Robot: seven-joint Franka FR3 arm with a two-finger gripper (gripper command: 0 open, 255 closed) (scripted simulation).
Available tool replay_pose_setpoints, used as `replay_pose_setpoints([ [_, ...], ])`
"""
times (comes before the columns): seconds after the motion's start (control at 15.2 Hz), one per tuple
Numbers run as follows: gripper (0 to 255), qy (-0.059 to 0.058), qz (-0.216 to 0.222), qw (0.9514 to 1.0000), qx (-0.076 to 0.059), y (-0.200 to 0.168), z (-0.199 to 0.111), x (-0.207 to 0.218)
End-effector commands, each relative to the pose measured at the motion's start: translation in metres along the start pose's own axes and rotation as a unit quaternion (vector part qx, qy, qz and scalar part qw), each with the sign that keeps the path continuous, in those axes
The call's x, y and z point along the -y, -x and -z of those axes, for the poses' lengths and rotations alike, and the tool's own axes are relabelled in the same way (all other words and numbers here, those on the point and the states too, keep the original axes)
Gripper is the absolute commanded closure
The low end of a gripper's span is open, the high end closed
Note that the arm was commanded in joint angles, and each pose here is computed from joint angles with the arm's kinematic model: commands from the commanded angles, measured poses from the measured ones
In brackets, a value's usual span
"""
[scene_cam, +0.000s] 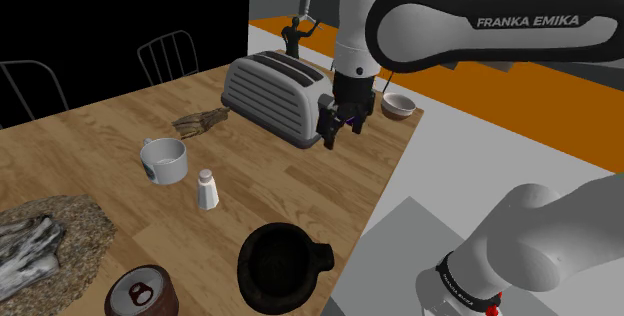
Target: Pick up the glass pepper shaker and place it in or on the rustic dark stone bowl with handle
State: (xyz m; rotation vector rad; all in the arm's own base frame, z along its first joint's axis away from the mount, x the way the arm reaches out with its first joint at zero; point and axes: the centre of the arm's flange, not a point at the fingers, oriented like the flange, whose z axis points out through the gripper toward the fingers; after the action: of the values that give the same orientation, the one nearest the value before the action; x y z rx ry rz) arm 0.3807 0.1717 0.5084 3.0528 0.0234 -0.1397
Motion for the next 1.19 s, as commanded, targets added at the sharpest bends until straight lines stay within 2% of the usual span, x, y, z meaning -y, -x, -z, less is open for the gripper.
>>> replay_pose_setpoints([
  [0.0, 0, -0.003, -0.005, 1.0000, 0.000, -0.016, -0.007, 0.019],
  [1.12, 0, -0.020, -0.039, 0.9990, 0.000, -0.140, -0.065, 0.191],
])
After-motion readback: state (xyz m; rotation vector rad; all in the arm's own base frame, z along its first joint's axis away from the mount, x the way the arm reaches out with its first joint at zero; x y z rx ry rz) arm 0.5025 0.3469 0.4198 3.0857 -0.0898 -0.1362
